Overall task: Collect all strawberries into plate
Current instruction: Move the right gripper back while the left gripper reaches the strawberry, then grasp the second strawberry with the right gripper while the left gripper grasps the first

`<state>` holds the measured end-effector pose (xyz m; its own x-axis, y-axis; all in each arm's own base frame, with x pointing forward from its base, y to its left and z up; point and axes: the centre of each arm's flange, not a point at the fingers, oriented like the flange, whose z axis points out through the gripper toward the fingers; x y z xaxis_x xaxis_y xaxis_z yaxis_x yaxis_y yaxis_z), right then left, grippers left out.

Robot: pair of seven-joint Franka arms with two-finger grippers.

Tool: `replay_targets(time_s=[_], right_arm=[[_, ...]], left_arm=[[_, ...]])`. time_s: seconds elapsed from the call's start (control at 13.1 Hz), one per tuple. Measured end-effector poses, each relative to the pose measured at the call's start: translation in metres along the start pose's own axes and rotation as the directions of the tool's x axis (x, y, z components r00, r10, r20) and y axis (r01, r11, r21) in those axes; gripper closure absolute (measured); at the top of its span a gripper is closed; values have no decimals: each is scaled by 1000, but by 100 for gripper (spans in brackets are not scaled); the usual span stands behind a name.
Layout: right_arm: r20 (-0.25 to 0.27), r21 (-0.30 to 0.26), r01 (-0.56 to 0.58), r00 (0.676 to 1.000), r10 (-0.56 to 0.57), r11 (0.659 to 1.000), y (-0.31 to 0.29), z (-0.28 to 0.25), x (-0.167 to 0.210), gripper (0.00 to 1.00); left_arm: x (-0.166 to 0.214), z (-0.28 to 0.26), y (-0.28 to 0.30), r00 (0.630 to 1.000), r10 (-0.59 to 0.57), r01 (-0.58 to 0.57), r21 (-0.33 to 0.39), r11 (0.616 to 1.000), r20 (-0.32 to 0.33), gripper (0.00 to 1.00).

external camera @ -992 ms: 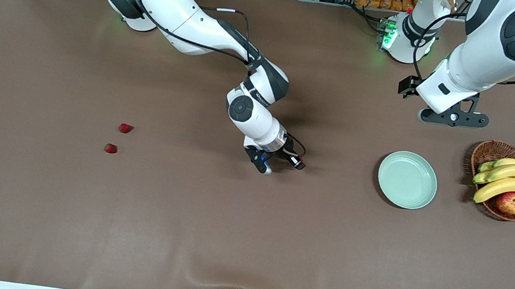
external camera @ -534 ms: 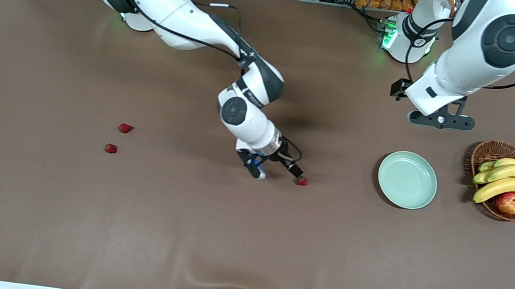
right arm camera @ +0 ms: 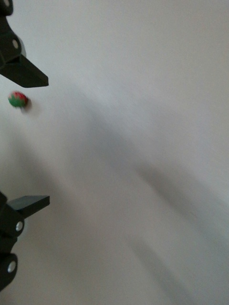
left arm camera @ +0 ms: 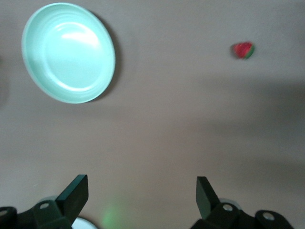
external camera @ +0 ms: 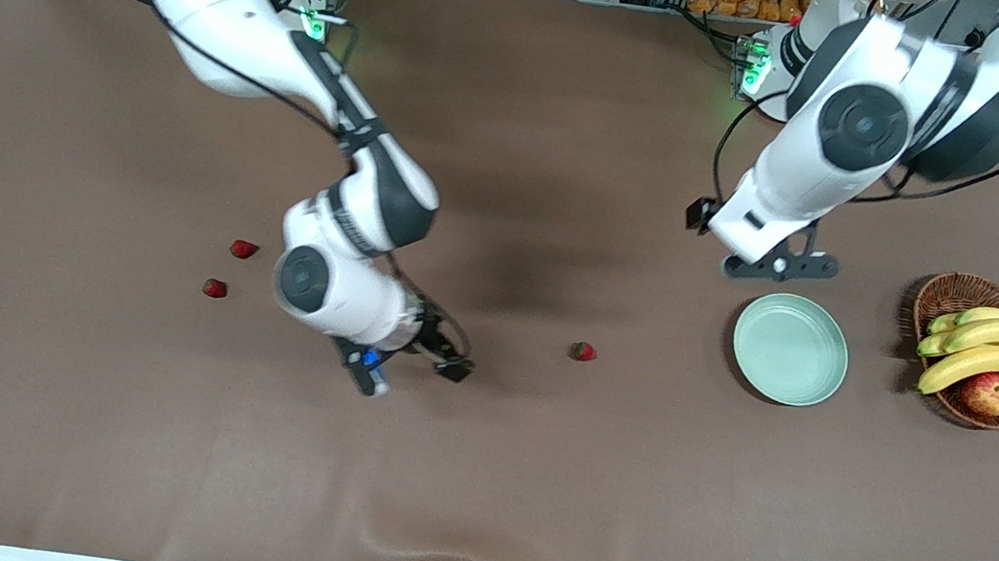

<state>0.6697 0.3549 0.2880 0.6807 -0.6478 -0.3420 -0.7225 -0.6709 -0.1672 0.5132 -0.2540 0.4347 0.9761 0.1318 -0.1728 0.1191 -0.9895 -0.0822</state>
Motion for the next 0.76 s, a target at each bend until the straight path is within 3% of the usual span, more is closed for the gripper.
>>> replay_targets(time_s=[0.23,0.38,0.53,0.76], right_arm=[[21,-118,106,994,-104,987,47,-80,62,0],[60,-176,189,982,-182,966,92,-129,110,0],[75,-219,264,964,-253,939,137,-158,156,0],[81,-268,331,944,-321,905,189,-167,202,0]], left_arm=[[14,43,29,984,-174,175,37,984,-29,0],[27,63,44,943,-333,334,31,942,-25,0],[46,83,56,857,-515,515,-18,857,-19,0],[64,127,82,681,-732,728,-96,679,-14,0]])
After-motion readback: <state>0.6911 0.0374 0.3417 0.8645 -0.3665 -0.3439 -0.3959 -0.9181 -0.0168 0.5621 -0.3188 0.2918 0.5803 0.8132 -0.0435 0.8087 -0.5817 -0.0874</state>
